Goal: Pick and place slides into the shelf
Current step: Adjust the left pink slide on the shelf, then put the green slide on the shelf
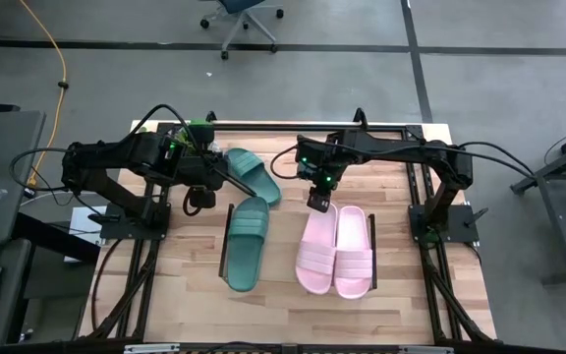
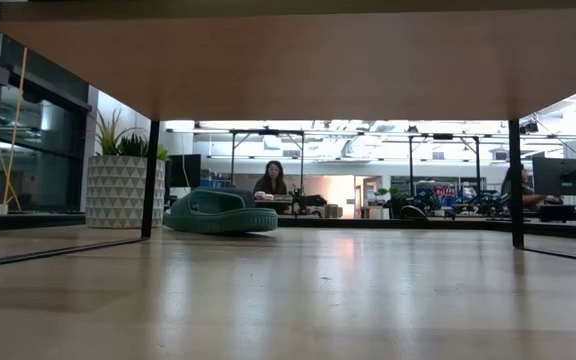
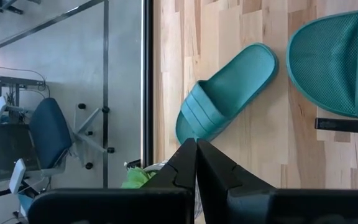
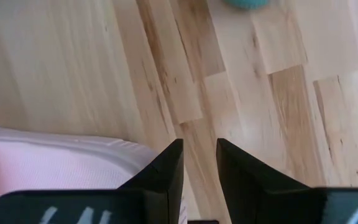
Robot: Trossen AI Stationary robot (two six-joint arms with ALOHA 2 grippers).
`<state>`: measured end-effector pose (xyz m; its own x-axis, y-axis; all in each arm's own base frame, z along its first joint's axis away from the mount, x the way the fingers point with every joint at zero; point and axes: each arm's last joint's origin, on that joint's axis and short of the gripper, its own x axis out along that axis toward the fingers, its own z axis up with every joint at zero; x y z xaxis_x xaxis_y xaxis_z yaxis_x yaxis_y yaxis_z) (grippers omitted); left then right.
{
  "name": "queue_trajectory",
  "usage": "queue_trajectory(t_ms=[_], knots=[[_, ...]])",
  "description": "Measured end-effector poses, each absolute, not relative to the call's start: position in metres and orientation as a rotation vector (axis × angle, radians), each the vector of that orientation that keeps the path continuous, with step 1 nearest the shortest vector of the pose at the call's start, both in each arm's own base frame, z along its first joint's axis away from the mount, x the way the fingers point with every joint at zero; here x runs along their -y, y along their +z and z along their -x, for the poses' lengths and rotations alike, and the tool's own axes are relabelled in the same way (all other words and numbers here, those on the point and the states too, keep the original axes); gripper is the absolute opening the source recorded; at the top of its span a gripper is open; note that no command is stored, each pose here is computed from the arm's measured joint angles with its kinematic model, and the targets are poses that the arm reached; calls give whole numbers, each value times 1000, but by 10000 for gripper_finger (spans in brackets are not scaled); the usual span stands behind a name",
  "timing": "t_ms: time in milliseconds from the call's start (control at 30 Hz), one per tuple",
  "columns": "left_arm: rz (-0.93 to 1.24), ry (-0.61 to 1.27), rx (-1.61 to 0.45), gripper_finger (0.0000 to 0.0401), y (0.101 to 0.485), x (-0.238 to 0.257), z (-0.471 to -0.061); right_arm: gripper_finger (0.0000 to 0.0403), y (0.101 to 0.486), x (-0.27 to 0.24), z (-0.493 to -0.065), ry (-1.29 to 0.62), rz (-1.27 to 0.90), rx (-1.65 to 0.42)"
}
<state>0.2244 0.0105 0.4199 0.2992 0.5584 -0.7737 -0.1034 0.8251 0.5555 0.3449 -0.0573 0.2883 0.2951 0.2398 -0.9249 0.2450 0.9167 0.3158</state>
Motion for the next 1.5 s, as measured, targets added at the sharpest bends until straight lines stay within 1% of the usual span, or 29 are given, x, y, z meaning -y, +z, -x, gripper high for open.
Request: queue_trajectory(t_ms=[300,633,933,1100,1200,1367,1500], knots=[[-438,464,-1192,3,420,-11,-224,87,289,56,-346,82,-428,-1268],[-428,470,-1188,3,420,-11,-224,87,288,58,-345,34,-401,-1275],[-428,471,-1188,3,420,-11,-224,87,289,55,-346,135,-441,-1262],[-428,470,-1188,3,420,-10,-224,87,289,55,-346,144,-444,-1260],[-428,470,-1188,3,420,-11,-224,87,289,55,-346,125,-430,-1263],[-428,470,-1188,3,420,-10,-224,87,288,61,-346,-40,-356,-1269],[-439,463,-1192,3,420,-10,-224,87,291,68,-353,-43,-356,-1180]])
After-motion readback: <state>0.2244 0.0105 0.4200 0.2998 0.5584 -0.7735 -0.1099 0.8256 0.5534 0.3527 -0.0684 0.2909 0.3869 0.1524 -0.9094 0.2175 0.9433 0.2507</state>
